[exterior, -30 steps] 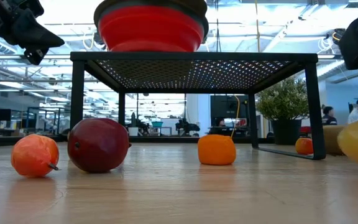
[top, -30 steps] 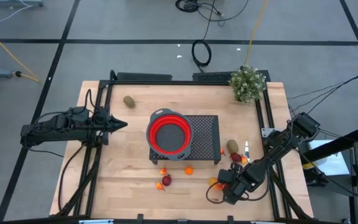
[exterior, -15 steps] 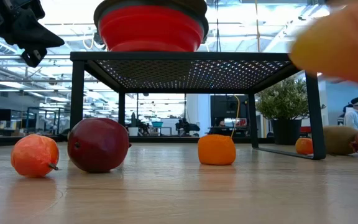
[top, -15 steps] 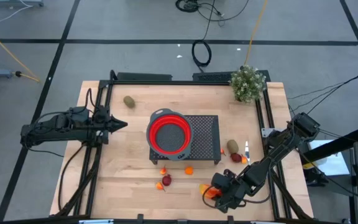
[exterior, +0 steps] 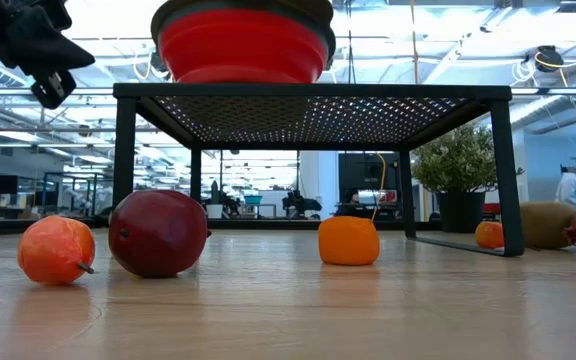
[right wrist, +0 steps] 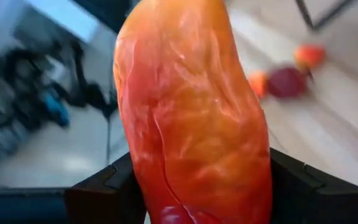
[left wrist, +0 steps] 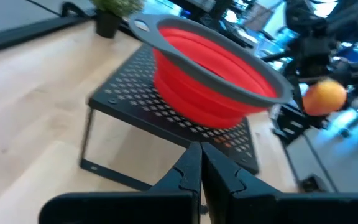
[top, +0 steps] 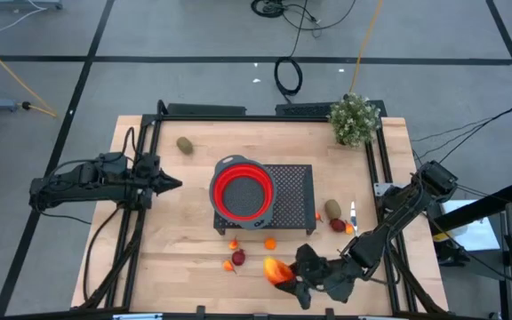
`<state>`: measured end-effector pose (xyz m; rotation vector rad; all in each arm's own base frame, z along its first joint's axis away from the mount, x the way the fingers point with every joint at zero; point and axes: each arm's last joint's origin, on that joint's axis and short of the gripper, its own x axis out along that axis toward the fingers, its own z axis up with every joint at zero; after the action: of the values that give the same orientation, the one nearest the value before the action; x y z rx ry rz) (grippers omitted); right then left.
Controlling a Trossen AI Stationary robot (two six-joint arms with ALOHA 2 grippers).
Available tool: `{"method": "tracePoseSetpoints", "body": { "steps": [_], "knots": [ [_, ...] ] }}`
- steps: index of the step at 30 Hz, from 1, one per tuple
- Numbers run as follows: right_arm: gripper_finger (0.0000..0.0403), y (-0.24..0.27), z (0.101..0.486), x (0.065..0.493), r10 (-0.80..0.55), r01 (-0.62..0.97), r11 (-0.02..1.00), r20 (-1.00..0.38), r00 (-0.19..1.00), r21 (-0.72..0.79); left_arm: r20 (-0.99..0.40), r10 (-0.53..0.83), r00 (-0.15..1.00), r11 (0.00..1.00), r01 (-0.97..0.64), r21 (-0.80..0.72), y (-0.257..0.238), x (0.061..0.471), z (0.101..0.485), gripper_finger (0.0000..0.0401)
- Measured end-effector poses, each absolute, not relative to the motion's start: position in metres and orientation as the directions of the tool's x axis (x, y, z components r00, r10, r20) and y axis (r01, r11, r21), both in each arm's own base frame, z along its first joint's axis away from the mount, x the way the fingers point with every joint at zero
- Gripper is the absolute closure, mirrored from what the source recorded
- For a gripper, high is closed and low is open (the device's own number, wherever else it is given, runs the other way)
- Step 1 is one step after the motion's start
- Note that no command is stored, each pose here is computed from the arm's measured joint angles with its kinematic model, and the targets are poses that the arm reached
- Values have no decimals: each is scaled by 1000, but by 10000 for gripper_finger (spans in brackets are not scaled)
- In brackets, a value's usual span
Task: Pick & Place Fruit
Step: Put the mango into the red colander on the shelf
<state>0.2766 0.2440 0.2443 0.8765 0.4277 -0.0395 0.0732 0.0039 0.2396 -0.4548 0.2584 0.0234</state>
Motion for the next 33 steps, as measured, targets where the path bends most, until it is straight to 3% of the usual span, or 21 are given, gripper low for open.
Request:
{"method": "tracePoseSetpoints", "body": {
  "steps": [11, 17, 23, 33],
  "knots": [
    [175, 233, 269, 291, -92, 159, 694, -133, 987, 702, -239, -44, 970, 896, -68, -439, 4, 74, 241, 393],
    [177, 216, 284, 297, -155, 170, 764, -78, 985, 622, -40, -20, 999, 900, 1, -435, 5, 76, 260, 386],
    [174, 190, 312, 295, -217, 202, 854, -24, 976, 480, 176, 5, 984, 906, 70, -416, 6, 78, 282, 340],
    [170, 150, 342, 288, -437, 429, 891, 24, 899, 145, 252, 9, 968, 909, 97, -405, 9, 104, 293, 248]
  ]
}}
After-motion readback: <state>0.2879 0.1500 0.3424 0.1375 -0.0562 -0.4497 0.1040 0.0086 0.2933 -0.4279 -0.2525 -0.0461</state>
